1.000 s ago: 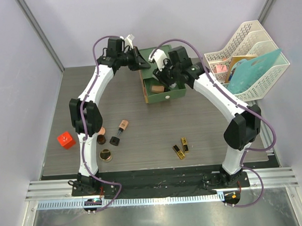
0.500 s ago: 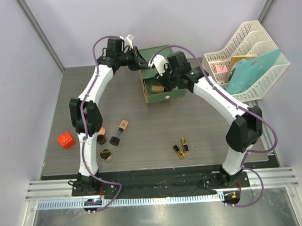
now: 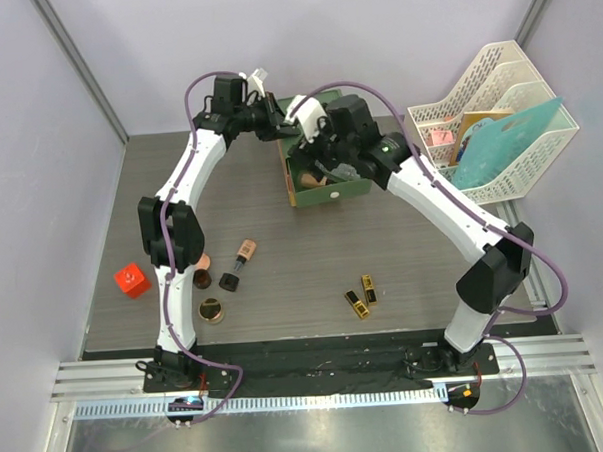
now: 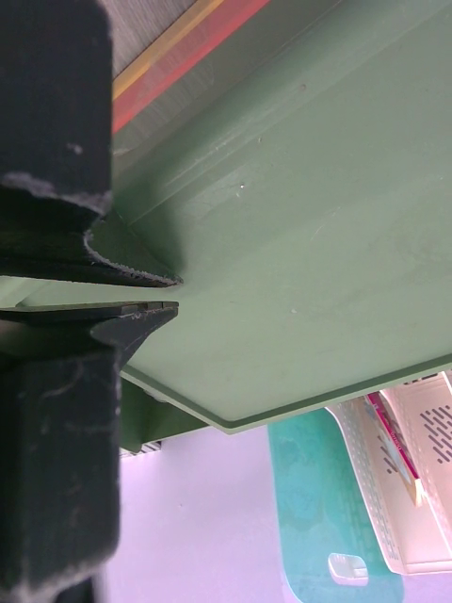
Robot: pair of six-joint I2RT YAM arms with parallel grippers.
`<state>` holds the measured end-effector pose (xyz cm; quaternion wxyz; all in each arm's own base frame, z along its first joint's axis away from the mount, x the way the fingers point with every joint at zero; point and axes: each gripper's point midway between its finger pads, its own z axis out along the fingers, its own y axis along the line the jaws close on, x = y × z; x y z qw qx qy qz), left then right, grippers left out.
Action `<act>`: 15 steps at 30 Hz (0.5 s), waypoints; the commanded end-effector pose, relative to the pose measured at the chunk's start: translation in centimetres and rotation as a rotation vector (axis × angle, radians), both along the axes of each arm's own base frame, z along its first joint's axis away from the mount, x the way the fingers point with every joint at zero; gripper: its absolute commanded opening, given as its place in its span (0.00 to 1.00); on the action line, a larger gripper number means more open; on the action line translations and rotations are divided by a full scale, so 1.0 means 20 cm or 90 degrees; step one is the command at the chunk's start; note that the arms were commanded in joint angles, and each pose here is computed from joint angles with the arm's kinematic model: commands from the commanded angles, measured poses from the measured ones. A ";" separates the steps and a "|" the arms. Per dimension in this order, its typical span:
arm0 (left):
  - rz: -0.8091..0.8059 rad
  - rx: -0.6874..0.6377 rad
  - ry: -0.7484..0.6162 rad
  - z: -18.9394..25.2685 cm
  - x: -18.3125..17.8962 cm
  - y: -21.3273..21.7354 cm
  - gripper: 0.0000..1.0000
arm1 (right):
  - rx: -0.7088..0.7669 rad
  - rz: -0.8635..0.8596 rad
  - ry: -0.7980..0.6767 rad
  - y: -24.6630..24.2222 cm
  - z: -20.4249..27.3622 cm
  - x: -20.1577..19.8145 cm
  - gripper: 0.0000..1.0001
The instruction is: Organize the makeup
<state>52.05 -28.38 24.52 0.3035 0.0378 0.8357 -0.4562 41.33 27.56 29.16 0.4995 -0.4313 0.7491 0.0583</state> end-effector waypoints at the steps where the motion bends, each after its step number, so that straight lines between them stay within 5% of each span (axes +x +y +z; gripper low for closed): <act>1: 0.051 0.071 0.088 -0.29 0.03 0.13 0.14 | 0.108 0.129 -0.040 0.35 0.32 -0.27 0.84; 7: 0.051 0.073 0.085 -0.27 0.01 0.13 0.14 | 0.121 0.221 0.121 0.68 0.06 -0.57 0.84; 15: 0.060 0.074 0.077 -0.25 0.03 0.16 0.14 | 0.097 0.259 0.271 0.80 -0.33 -0.80 0.84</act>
